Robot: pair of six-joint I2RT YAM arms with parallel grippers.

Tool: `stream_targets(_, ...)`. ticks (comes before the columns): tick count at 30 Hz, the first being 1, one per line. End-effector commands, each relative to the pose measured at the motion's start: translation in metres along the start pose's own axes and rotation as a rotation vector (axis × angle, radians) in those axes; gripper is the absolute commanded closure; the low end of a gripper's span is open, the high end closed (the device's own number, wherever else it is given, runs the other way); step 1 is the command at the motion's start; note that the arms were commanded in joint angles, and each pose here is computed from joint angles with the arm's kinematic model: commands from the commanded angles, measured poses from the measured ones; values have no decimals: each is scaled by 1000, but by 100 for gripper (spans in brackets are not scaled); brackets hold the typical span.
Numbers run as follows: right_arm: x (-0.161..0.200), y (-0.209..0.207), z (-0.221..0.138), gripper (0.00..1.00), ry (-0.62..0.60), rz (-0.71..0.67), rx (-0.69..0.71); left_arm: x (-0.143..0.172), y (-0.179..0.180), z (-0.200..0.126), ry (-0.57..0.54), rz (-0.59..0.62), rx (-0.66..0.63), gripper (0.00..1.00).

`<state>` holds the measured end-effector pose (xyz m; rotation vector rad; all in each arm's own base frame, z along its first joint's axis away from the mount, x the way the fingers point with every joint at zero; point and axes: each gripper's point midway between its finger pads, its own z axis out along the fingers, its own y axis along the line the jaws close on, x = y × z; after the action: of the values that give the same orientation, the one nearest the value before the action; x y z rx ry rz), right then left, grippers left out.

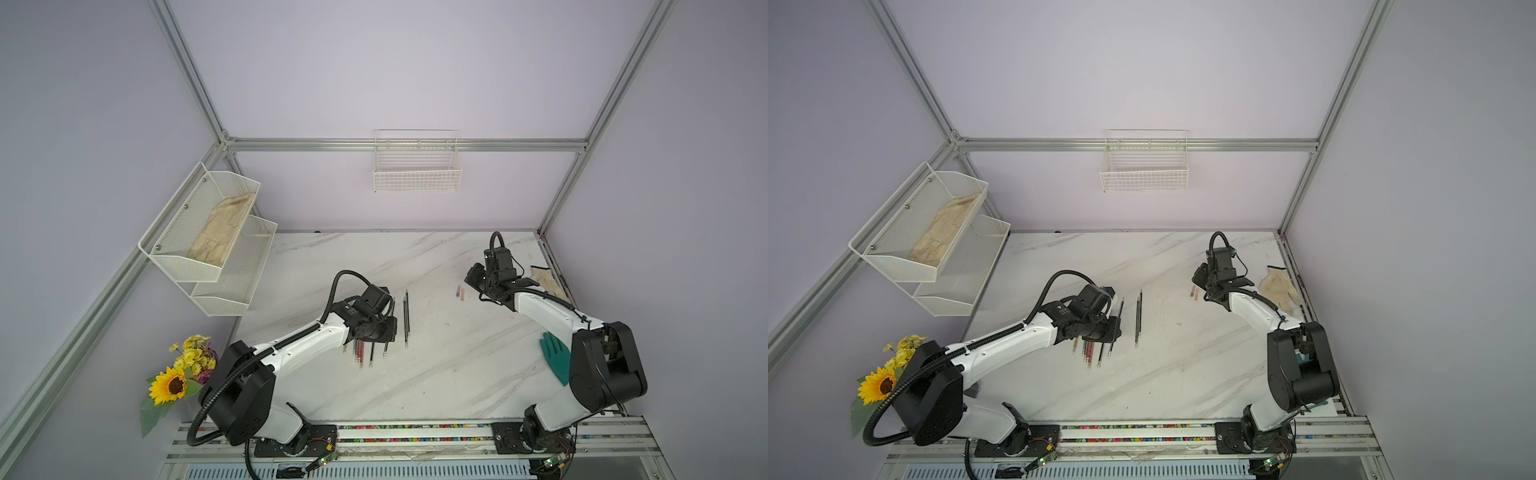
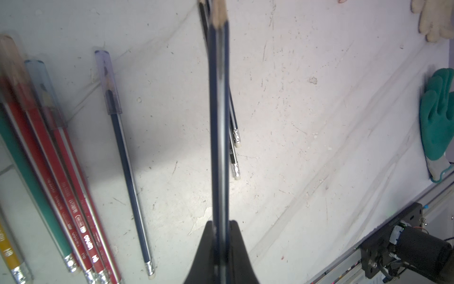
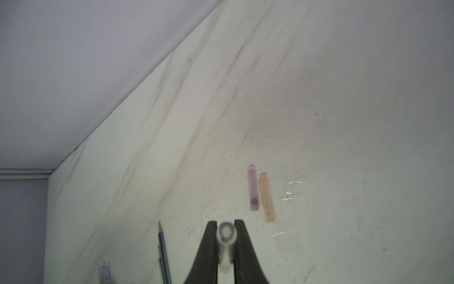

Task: Remove the protective cover of the pencils
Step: Place the pencil at the center of the board.

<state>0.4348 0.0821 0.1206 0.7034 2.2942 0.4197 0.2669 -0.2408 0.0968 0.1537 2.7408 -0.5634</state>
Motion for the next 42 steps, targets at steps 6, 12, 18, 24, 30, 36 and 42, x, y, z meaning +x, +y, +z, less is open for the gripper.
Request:
stream_targets(6,22,-43,24,100,84,-10,129,-27,0,26,-32,-54,-33,100)
stream_targets(12,22,-59,27,100,59,-16,195,-38,-2,45,-24,-56,-42,100)
stream_targets(18,30,-60,31,100,87,-14,180,-43,-8,55,-21,-54,-15,84)
stream_targets(24,32,-62,33,100,91,-20,185,-44,-7,58,-21,-65,-12,76)
stream_targets(30,36,-63,36,100,106,-20,183,-47,-6,55,-33,-71,-6,76)
stream_targets(36,49,-63,44,100,161,-25,166,-51,-10,47,-52,-63,12,76)
stream_targets(42,61,-59,56,100,217,-26,125,-55,-15,31,-89,-37,38,76)
